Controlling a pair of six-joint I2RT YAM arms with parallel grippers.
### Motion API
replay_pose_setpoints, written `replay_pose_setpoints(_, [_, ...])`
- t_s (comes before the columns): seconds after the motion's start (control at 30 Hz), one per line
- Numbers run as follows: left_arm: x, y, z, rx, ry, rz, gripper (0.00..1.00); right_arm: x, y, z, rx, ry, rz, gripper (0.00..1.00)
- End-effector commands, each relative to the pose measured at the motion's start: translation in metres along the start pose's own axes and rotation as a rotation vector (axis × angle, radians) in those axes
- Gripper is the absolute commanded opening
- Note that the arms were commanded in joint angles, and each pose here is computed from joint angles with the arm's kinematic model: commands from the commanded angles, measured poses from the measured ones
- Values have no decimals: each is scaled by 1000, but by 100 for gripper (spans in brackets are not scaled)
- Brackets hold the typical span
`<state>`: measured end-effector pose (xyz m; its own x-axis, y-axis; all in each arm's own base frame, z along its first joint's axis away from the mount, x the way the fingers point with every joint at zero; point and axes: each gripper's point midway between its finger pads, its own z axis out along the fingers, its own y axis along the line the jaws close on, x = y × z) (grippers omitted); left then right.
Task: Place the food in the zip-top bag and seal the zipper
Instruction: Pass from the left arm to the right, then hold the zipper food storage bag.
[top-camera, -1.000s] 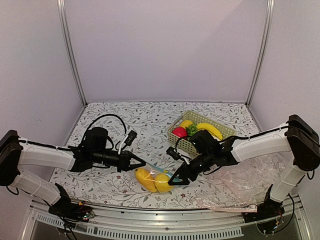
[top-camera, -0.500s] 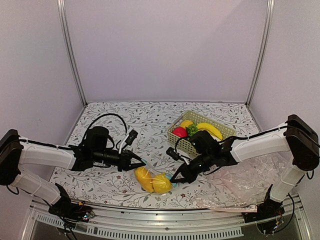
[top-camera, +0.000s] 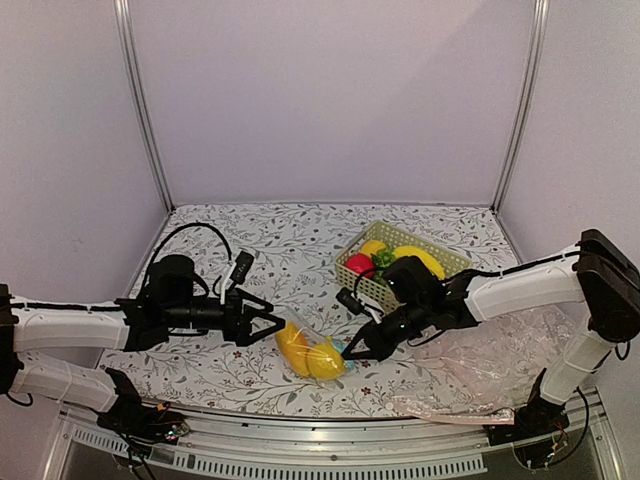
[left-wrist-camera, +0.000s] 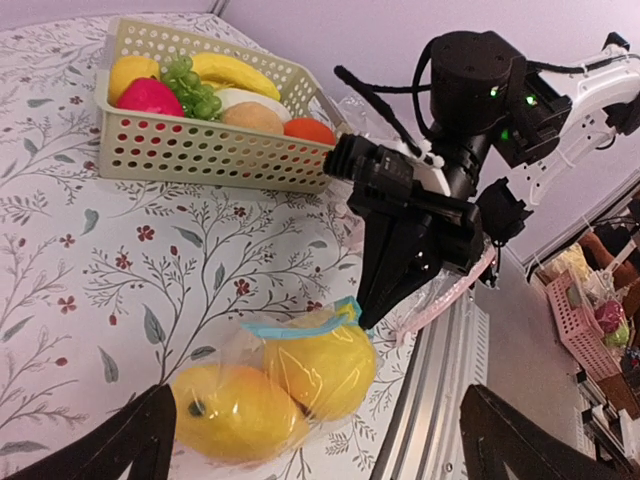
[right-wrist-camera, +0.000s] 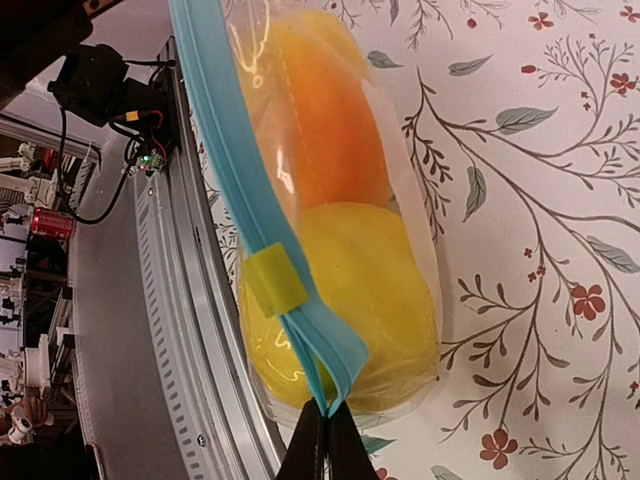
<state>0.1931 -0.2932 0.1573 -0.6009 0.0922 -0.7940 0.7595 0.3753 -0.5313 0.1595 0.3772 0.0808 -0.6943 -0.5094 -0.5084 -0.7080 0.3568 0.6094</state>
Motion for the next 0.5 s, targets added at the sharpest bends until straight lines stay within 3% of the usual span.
replay_pose_setpoints(0.0, [20,25,-12,-111,-12,-79,100,-14,1,-11,12,-54,45,0])
replay_pose_setpoints(0.23, [18,19,-24,-85,-90,-171,100,-41,20,-29,-46,-191,111,0])
replay_pose_setpoints(0.47, [-20,-6,-42,-62,-174,-146,100,-72,57,-68,-99,-301,92,0])
